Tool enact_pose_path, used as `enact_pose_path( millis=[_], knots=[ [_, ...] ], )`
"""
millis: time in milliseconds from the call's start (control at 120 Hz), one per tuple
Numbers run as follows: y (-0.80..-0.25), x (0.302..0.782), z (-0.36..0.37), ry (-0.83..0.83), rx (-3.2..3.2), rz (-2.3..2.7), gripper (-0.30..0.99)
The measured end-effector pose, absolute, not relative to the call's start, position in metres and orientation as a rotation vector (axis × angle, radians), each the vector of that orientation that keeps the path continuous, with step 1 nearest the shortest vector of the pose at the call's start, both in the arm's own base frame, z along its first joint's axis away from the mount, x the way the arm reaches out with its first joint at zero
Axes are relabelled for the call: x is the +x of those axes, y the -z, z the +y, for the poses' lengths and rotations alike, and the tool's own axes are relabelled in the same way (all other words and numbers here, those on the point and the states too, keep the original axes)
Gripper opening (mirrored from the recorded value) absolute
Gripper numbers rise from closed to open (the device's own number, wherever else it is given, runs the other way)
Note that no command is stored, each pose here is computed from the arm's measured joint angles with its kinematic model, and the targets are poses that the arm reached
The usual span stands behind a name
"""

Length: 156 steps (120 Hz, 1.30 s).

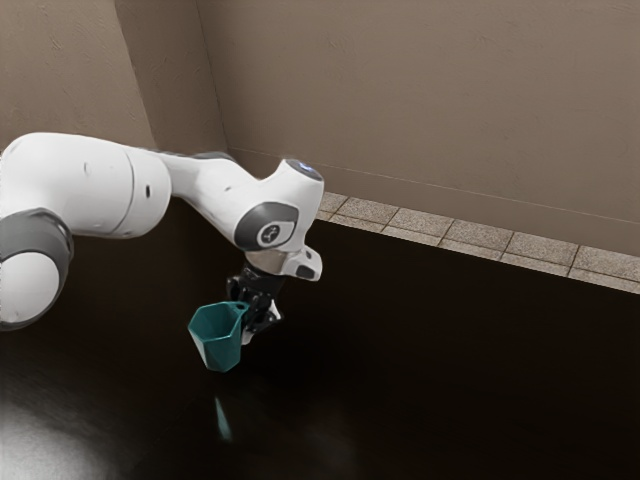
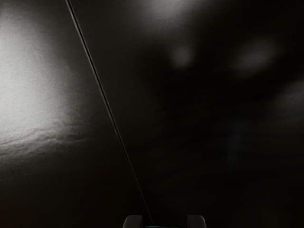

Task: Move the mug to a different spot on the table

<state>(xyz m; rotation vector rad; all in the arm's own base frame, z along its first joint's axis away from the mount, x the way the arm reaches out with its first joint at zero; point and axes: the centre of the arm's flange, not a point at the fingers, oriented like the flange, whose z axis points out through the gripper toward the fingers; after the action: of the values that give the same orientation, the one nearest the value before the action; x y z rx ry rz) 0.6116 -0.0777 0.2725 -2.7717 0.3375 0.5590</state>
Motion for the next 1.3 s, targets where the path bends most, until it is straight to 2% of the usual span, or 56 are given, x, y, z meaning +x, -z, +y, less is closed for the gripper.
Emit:
enact_pose_path(
  millis=[675,742,958,1108,1208,1300],
  knots=[
    [-0.25,0.626,-0.045,-0.552,-2.799,-0.025,-0.08],
    [-0.246,0.626,-0.044,-0.556,-2.803,-0.039,-0.02],
    [-0.245,0.628,-0.045,-0.541,-2.821,-0.067,0.36],
    [-0.255,0.631,-0.04,-0.51,-2.832,-0.089,0.52],
    [-0.284,0.638,-0.039,-0.435,-2.852,-0.106,0.57],
    [-0.35,0.63,-0.046,-0.309,-2.894,-0.123,0.6]
  ],
)
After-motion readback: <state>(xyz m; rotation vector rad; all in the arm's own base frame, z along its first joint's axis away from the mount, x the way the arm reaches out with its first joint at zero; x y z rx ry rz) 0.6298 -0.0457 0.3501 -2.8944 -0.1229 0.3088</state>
